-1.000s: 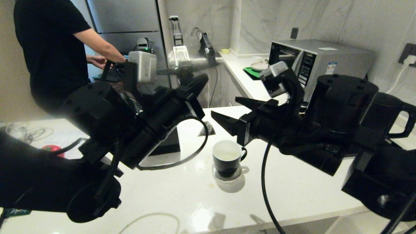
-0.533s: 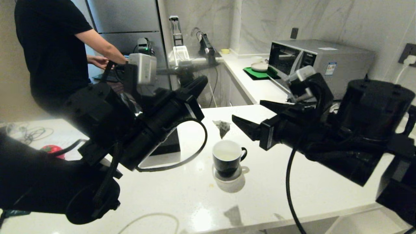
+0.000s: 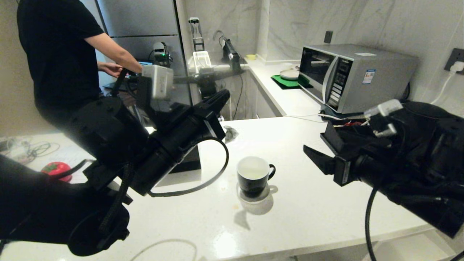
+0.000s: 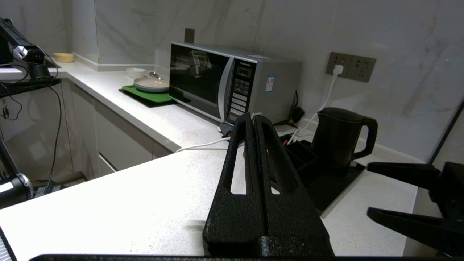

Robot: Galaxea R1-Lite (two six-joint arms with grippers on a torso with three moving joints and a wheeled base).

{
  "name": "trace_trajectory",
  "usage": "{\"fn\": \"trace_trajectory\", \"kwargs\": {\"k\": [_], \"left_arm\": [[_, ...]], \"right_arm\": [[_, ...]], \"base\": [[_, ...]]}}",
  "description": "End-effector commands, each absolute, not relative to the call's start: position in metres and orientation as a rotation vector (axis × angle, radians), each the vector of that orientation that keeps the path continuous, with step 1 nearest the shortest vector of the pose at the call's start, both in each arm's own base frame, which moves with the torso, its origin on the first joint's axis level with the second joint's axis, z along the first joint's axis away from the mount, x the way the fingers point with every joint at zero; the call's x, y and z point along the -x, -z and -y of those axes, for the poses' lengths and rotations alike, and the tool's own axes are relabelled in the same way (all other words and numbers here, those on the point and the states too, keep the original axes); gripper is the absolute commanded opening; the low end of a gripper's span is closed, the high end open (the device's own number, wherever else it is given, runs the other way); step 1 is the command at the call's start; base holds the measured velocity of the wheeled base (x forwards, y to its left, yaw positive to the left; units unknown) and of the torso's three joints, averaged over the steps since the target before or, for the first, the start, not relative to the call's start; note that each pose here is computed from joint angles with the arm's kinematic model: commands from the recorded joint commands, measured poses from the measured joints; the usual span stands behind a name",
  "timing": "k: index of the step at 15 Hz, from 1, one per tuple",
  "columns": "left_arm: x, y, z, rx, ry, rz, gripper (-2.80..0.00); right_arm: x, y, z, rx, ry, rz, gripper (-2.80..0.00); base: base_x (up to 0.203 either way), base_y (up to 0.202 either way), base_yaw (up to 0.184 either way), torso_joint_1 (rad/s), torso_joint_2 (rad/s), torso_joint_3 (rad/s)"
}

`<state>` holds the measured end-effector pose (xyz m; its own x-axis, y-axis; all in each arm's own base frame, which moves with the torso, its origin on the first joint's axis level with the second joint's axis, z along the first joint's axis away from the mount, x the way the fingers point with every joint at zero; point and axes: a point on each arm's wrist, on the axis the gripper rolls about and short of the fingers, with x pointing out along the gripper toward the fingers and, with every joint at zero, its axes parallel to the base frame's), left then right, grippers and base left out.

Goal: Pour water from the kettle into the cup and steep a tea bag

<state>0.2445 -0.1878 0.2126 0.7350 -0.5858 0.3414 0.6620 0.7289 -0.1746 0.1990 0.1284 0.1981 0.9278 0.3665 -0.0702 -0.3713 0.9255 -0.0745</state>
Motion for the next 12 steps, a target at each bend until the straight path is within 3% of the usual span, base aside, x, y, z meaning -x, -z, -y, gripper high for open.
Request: {"fn": "trace_trajectory", "kwargs": {"k": [1, 12], "left_arm": [[-0.244, -0.213, 0.187, 0.299, 0.697, 0.279, -2.8], [-0.243, -0.214, 0.187, 0.298, 0.697, 0.281, -2.8]], "right_arm": [[-0.189, -0.196, -0.115, 0.088, -0.347, -0.053, -2.8], [-0.148, -0.174, -0.079, 0.149, -0.27, -0.043, -2.8]], "base": [[0.0, 0.0, 0.0, 0.0, 0.0, 0.0], [0.0, 0.0, 0.0, 0.0, 0.0, 0.0]]}}
